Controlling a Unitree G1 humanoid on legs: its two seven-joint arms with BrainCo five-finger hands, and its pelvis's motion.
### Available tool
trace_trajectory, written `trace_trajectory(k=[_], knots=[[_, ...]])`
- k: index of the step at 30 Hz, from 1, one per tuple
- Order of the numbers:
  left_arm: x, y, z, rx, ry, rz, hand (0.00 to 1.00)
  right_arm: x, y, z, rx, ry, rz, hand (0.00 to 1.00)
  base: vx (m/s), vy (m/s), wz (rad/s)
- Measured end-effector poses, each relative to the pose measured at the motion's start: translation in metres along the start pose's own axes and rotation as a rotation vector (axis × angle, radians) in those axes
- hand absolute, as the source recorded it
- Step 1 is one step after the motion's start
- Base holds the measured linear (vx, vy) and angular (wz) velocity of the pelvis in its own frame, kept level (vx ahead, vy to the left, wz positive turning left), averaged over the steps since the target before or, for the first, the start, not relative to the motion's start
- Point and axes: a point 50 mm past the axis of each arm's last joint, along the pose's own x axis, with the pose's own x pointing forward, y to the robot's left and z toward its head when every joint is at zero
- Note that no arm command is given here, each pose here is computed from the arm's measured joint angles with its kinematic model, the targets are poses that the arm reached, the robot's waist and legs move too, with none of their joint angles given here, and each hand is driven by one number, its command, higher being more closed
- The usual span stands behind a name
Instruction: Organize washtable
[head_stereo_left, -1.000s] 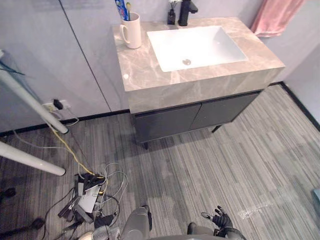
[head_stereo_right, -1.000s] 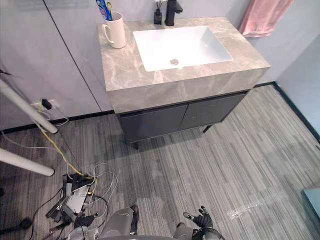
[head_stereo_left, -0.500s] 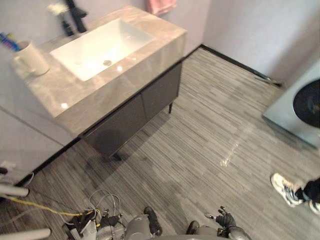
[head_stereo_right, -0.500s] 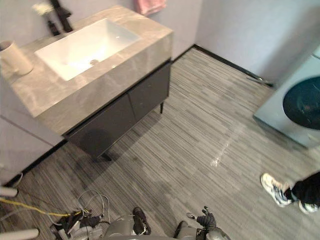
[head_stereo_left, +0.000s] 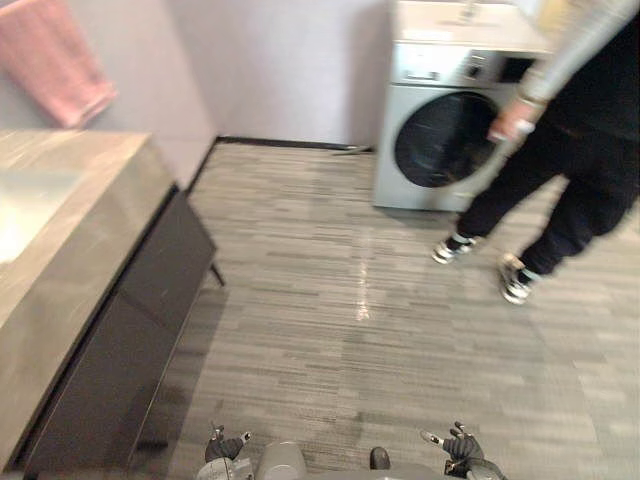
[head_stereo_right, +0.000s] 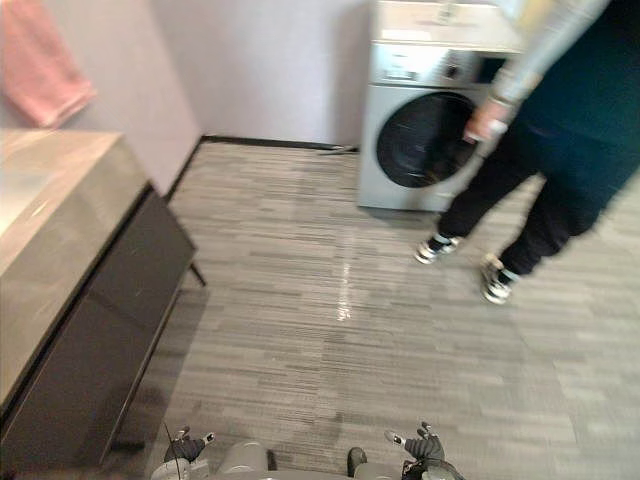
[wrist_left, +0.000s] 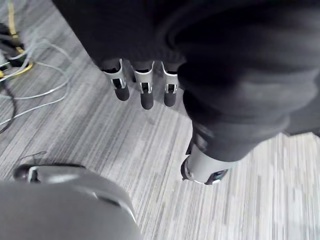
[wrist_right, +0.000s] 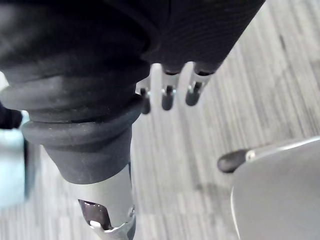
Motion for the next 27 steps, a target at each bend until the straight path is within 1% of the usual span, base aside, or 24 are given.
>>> trace_trajectory(k=[4,6,8,15,19,22,27], knots=[[-0.003,0.001,-0.012,-0.002,0.036,0.004,0.00,0.000,-0.003,0.001,0.042,-0.005,-0.018,0.00,-0.08,0.306,-2.01],[-0.001,0.010,-0.006,0.016,0.016,0.027,0.00,-0.002,0.003,-0.004,0.086,0.002,-0.013,0.00,0.00,0.408,-1.60],[0.000,0.021,-0.005,0.000,0.010,0.061,0.00,-0.006,0.014,-0.010,0.115,0.008,0.015,0.00,-0.03,0.321,-1.72],[-0.001,0.017,-0.006,0.012,0.009,0.042,0.00,-0.004,0.015,0.001,0.146,-0.018,0.020,0.00,-0.03,0.255,-2.31],[0.000,0.010,-0.004,0.036,0.004,0.004,0.00,-0.004,0.009,-0.004,0.145,0.001,0.002,0.00,-0.12,0.102,-1.73],[0.002,0.002,0.004,0.050,-0.014,-0.030,0.00,-0.001,0.010,-0.004,0.151,0.024,-0.002,0.00,-0.13,-0.059,-1.00],[0.001,-0.005,0.002,0.042,0.002,-0.055,0.00,-0.001,-0.004,-0.012,0.174,0.071,-0.047,0.00,-0.08,-0.107,-0.79]])
